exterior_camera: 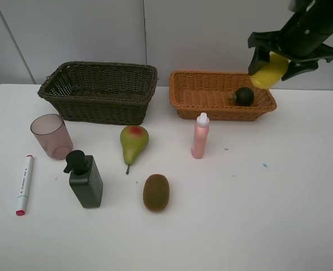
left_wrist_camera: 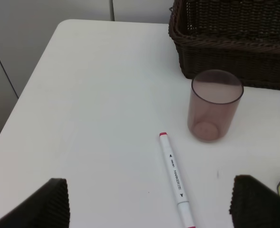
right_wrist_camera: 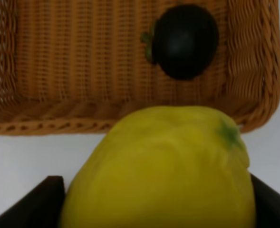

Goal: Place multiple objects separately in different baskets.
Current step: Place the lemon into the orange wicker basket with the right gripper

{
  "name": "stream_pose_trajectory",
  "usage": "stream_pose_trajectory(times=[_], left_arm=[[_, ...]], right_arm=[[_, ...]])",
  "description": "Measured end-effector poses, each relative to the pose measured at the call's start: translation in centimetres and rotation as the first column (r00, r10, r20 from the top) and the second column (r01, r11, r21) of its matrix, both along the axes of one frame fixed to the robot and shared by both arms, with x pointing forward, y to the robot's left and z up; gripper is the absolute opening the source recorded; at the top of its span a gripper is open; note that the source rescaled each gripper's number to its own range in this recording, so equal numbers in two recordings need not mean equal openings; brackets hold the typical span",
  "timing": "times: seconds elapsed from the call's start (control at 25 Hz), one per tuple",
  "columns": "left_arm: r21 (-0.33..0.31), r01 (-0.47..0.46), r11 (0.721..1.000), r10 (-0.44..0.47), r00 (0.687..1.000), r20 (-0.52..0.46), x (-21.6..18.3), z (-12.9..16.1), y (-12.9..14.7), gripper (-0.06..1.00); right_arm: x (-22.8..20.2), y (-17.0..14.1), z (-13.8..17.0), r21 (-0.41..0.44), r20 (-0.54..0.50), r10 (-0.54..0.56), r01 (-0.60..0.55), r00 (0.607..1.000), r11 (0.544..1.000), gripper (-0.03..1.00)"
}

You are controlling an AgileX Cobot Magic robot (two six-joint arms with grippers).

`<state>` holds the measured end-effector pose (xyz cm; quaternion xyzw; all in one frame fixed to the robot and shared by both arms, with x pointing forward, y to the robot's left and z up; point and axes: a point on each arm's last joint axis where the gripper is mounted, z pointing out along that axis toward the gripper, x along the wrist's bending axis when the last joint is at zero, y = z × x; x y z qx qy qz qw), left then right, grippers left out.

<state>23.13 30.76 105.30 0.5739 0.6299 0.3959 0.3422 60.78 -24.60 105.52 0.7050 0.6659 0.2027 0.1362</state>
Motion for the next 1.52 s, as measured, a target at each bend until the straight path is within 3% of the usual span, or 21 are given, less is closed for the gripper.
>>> stream_pose_trajectory(times=[0.52,0.64,0.92,1.52], left_arm=[[0.000,0.000,1.000,0.000,1.000,0.000,0.0,0.0,0.0,0.89],[0.000,0.000,1.000,0.000,1.000,0.000,0.0,0.0,0.0,0.89],[0.000,0.000,1.000,0.000,1.000,0.000,0.0,0.0,0.0,0.89],[0.000,0.000,1.000,0.000,1.000,0.000,0.0,0.0,0.0,0.89]], right_arm=[[10.5,5.0,-4.0,-0.019,0.056,0.115,-0.114,0.992,0.993,0.63],[11.7,5.4,-5.8,-0.021,0.026,0.118,-0.117,0.993,0.993,0.63],[12.4,5.5,-9.9,-0.033,-0.074,0.118,-0.121,0.990,0.992,0.63],[12.4,5.4,-10.9,-0.049,-0.105,0.120,-0.126,0.987,0.991,0.63]])
